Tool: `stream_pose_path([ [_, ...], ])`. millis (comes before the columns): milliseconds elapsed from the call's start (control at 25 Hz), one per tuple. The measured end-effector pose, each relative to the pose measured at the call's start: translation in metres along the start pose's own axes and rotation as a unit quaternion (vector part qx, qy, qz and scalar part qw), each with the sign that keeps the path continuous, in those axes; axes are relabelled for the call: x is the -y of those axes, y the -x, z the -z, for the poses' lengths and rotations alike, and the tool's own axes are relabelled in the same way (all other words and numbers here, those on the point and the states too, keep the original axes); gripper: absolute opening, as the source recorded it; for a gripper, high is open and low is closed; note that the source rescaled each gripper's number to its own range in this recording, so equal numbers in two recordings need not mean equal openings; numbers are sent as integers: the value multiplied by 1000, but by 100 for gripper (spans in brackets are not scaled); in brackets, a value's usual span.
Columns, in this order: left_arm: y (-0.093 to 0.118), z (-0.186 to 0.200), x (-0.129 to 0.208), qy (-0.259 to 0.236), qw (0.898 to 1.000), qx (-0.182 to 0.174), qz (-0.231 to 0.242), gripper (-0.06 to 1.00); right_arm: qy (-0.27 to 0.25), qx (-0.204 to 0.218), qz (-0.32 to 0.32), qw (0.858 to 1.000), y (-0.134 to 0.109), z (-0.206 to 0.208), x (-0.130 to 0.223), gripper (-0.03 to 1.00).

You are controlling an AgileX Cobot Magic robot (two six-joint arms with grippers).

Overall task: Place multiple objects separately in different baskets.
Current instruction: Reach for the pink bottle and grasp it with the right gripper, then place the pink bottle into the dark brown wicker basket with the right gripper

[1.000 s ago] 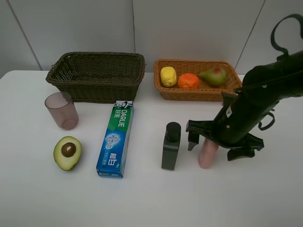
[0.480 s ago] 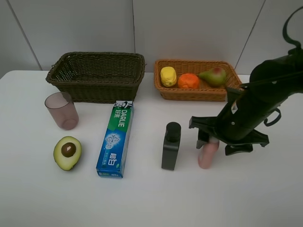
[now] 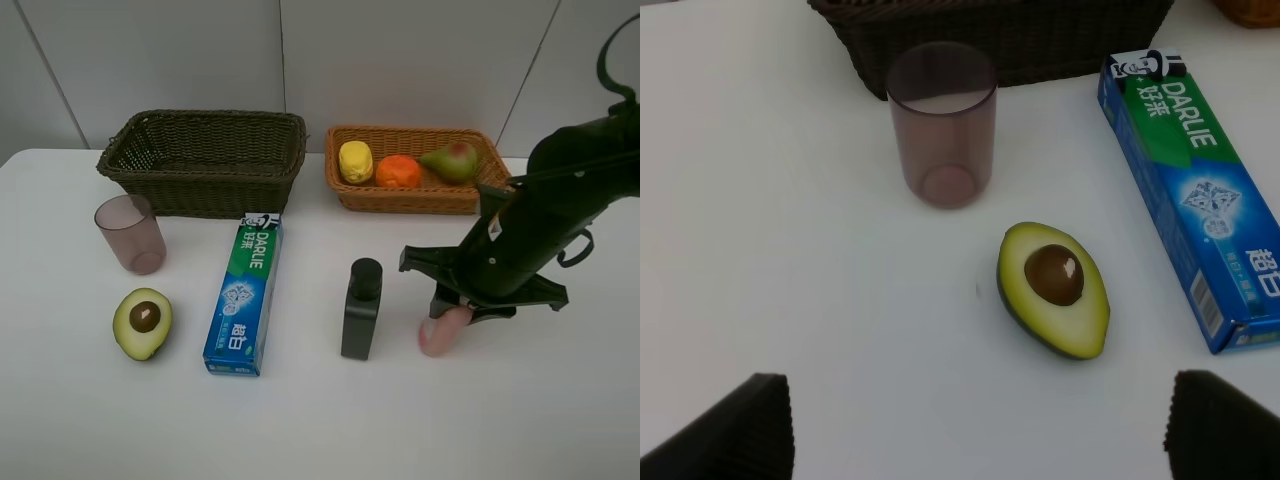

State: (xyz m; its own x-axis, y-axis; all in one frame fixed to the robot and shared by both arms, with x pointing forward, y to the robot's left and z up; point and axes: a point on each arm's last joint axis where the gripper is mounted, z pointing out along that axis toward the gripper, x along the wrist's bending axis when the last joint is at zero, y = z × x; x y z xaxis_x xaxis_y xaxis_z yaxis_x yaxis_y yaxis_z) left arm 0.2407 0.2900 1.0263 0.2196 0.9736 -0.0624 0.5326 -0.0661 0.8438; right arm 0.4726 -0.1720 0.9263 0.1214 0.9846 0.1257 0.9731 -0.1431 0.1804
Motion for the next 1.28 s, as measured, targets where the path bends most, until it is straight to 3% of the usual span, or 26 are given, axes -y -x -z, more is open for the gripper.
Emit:
stream_pose_path([
  [640, 0, 0, 0, 0, 1000, 0, 0, 98, 1, 6, 7, 1000, -1, 11, -3, 1],
  [1000, 0, 0, 0, 0, 1000, 0, 0, 98, 41, 14, 56, 998, -19, 56, -37, 1],
  [1280, 0, 0, 0, 0, 1000, 0, 0, 98, 111, -22, 123, 986, -38, 83, -63, 1],
])
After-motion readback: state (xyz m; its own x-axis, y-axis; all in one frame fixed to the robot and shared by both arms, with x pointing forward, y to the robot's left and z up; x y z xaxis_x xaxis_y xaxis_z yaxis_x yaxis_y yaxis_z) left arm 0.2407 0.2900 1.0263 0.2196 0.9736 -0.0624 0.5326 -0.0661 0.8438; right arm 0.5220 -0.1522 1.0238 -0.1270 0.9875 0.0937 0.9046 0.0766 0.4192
